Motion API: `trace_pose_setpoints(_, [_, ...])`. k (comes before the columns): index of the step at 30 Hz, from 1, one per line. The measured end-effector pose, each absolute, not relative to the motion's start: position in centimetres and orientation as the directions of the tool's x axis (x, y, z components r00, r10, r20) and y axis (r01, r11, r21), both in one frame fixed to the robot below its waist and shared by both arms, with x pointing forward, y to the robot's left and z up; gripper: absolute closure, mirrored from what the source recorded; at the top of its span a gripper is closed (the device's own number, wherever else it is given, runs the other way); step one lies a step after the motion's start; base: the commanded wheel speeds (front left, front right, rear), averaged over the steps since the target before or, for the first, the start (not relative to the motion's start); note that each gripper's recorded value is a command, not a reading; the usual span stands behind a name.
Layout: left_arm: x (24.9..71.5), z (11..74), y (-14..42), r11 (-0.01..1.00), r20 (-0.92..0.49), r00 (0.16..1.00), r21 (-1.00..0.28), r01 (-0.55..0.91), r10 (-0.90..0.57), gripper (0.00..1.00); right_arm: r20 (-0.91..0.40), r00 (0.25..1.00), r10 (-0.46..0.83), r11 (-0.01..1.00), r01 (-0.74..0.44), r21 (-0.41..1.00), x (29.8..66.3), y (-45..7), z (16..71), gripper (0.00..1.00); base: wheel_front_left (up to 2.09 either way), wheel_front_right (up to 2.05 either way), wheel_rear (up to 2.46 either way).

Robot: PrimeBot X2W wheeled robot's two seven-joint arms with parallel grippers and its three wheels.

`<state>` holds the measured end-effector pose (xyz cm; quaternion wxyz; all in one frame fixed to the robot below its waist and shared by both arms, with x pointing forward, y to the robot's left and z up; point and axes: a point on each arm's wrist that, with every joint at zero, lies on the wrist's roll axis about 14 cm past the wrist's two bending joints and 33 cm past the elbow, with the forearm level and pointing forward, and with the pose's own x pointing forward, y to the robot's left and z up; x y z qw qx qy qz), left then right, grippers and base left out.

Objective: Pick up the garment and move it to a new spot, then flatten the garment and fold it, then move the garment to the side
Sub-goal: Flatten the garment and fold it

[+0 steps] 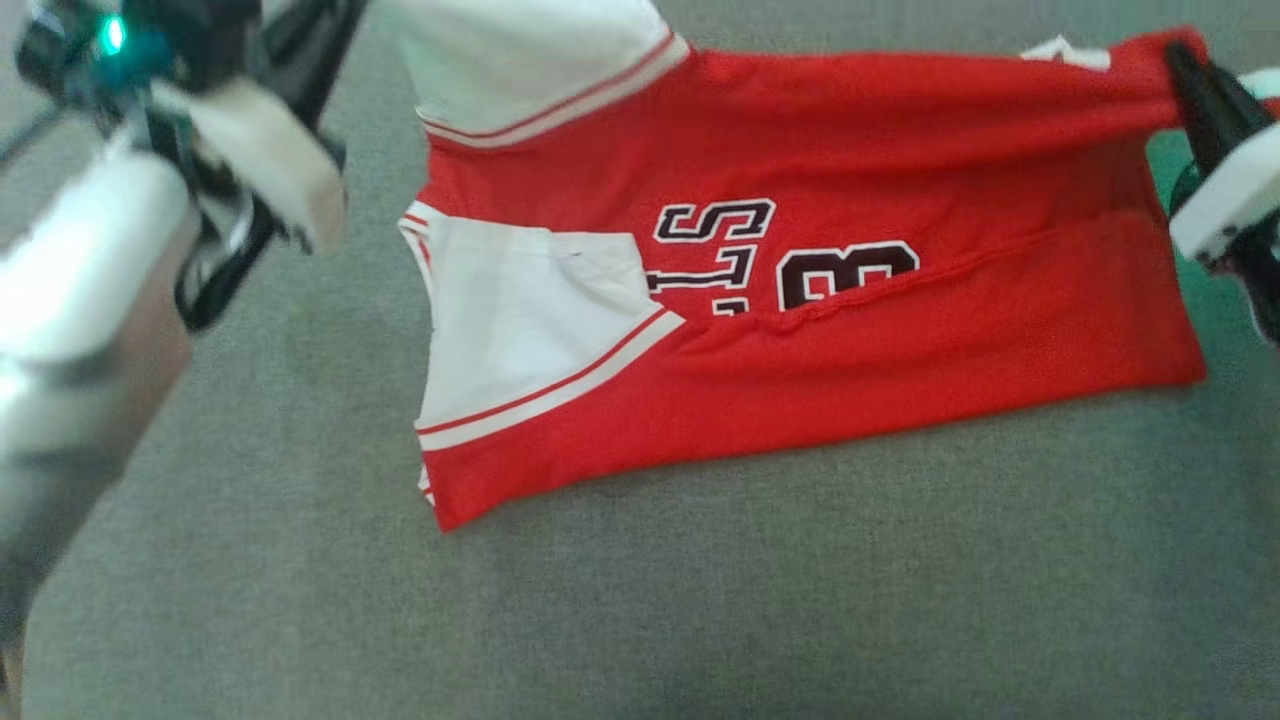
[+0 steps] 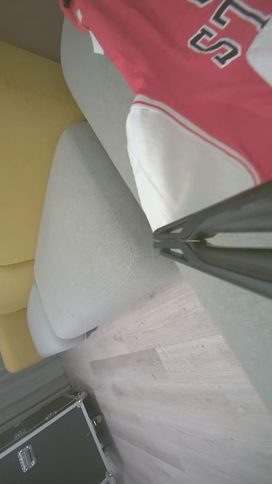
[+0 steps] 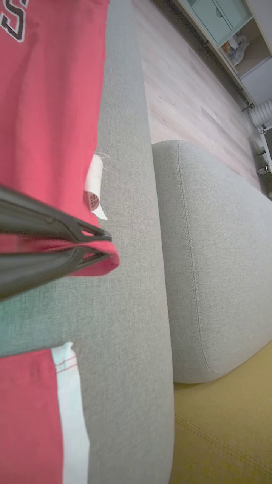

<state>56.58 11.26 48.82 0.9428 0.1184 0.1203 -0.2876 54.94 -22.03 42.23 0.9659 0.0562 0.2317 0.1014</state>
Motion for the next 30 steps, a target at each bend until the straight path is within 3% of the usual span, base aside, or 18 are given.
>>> trace_pose_setpoints(7, [51.4,48.6,12.3,0.817,-0.301,0.805,0.119,0.564,-0.512,1.0,-0.414,0.878,0.24,0.967,-0.18,0.178,53.0,-21.5,43.0,1.0,0.0,0.0,0.0])
trace_pose_setpoints(18, [43.0,45.4,12.4,0.844,-0.385,0.78,0.005,0.537,-0.494,1.0,-0.486,0.838,0.248,0.966,-0.174,0.193,48.9,-21.4,39.9,1.0,0.0,0.0,0.0])
trace_pose_setpoints(26, [39.5,43.9,12.6,0.868,-0.427,0.772,-0.066,0.492,-0.47,1.0,-0.525,0.818,0.236,0.967,-0.148,0.205,46.9,-21.9,38.3,0.98,0.0,0.0,0.0])
trace_pose_setpoints(27, [39.5,43.9,12.6,0.868,-0.427,0.772,-0.066,0.492,-0.47,1.0,-0.525,0.818,0.236,0.967,-0.148,0.205,46.9,-21.9,38.3,0.7,0.0,0.0,0.0])
trace_pose_setpoints(28, [39.1,43.7,12.5,0.87,-0.429,0.772,-0.076,0.487,-0.469,1.0,-0.53,0.815,0.236,0.967,-0.145,0.207,46.7,-21.9,38.1,0.14,0.0,0.0,0.0])
trace_pose_setpoints(29, [38.8,43.5,12.5,0.875,-0.427,0.776,-0.086,0.476,-0.464,0.76,-0.534,0.813,0.233,0.968,-0.14,0.209,46.5,-21.9,37.9,0.0,0.0,0.0,0.0])
trace_pose_setpoints(30, [38.5,43.4,12.4,0.879,-0.422,0.781,-0.094,0.468,-0.461,0.01,-0.527,0.819,0.226,0.968,-0.13,0.213,46.4,-22.1,37.9,0.0,0.0,0.0,0.0])
